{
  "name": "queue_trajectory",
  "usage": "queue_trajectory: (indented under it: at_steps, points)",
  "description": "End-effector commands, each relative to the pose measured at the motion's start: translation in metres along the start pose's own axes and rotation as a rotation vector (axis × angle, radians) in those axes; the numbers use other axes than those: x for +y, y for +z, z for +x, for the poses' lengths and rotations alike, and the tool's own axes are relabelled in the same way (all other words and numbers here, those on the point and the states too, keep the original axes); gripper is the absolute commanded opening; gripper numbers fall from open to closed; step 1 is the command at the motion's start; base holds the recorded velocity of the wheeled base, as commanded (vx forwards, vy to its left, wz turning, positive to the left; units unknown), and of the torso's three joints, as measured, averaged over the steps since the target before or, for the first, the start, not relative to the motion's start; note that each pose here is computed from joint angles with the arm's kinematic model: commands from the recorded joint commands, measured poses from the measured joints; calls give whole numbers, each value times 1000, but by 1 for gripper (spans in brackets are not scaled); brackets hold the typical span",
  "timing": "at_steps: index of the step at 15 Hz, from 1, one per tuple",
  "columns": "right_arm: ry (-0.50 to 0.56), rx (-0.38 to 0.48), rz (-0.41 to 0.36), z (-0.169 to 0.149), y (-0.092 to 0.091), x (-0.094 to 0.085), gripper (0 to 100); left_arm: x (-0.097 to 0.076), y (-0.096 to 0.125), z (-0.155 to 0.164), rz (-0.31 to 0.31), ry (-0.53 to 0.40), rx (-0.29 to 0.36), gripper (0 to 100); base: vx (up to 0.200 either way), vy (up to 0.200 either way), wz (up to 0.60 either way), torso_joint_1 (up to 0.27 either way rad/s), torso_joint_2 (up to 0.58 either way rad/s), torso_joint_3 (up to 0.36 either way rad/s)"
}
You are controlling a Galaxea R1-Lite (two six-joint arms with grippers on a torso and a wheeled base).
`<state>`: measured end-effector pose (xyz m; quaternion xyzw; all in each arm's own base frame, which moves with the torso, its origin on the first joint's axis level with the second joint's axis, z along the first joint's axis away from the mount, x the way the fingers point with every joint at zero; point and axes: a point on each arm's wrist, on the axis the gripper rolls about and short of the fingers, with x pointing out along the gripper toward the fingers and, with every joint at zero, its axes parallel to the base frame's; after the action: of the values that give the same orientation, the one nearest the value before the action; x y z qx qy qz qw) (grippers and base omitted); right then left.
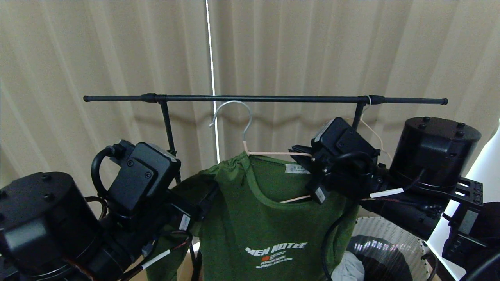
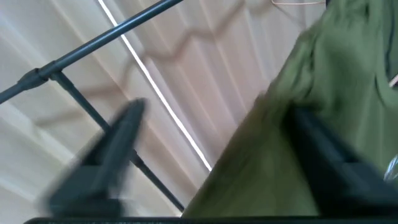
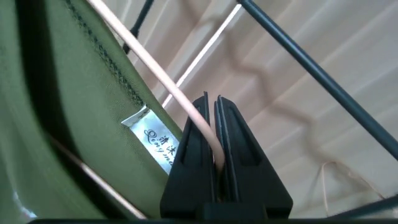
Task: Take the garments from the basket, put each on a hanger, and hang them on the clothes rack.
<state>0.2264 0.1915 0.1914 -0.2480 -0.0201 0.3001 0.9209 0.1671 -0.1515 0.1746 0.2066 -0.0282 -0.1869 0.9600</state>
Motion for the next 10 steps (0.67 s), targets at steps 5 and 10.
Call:
queue_trajectory:
  at_steps: [5, 10]
  points:
    - [-135, 24, 20, -27, -9, -34, 0, 7, 1, -18, -20, -49, -43, 100, 0, 0, 0, 0, 0, 0]
    - [-174, 9, 73, -51, -9, -43, 0, 9, -27, -28, -45, -45, 58, 100, 0, 0, 0, 0, 0, 0]
